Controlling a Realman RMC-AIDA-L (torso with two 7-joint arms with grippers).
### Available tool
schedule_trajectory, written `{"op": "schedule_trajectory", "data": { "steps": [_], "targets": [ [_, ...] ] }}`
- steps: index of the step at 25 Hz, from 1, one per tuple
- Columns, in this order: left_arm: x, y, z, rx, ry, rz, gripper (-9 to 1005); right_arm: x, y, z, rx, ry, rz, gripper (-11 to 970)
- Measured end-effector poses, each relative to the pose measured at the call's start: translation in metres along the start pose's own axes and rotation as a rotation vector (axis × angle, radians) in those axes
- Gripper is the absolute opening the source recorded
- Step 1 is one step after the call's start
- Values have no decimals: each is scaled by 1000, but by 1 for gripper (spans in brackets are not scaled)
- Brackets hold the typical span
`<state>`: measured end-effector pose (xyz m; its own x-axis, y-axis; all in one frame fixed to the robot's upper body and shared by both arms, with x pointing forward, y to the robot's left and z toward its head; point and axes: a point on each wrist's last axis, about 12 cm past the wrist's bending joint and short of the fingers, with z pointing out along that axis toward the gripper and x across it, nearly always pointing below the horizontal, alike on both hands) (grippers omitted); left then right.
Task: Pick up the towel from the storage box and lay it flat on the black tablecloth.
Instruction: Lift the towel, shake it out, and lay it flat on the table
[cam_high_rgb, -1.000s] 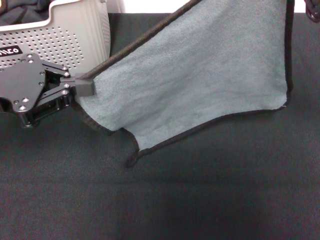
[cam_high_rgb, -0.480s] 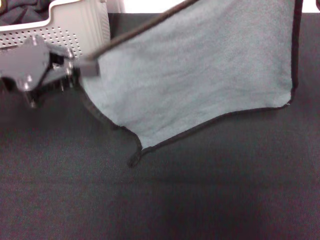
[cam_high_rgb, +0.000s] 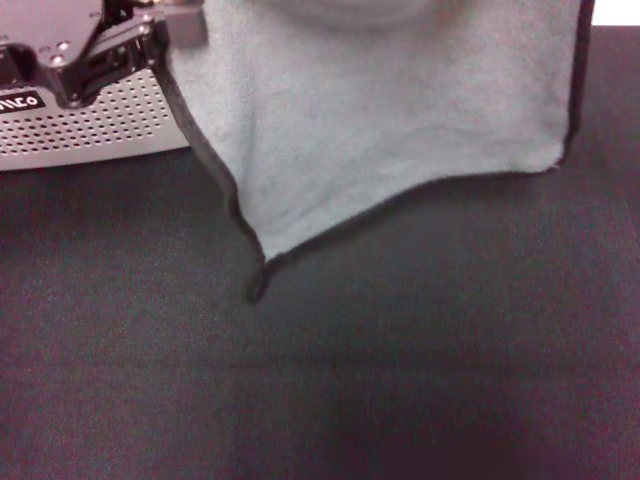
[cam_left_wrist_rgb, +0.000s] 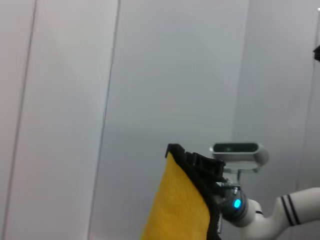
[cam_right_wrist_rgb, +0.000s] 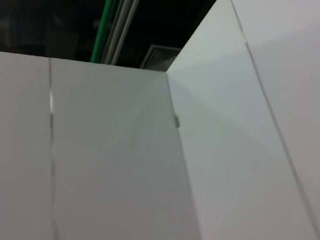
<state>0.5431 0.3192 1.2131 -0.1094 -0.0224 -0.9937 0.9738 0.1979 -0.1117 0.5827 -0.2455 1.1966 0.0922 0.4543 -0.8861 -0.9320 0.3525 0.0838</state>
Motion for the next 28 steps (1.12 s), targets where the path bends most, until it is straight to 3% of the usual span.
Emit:
{"op": "schedule_trajectory", "data": {
  "steps": [4,9,15,17,20,25,27,28],
  "targets": [
    [-2,-8,-8,65,40,-1,20,6,22,-14,-78,5,105,4],
    [-6,-26,-30,168,112,-21,21,26,66,-41,-131,41,265,4],
    [-23,-39,-65,172,153,-31,21,27,109,-47,-201,14,320,5],
    [-21,-39,-66,162,213,-58,21,32,108,-49,-161,14,347,5],
    [-11,-31,-59,133,302,-104,21,53,90,-52,-49,55,418,5],
    [19,9,-27,5,470,-203,20,99,53,-35,70,217,555,5],
    [19,9,-27,5,470,-203,20,111,43,-32,124,281,569,6],
    [37,32,-5,-82,608,-232,20,116,38,-31,154,316,567,6]
  ]
}}
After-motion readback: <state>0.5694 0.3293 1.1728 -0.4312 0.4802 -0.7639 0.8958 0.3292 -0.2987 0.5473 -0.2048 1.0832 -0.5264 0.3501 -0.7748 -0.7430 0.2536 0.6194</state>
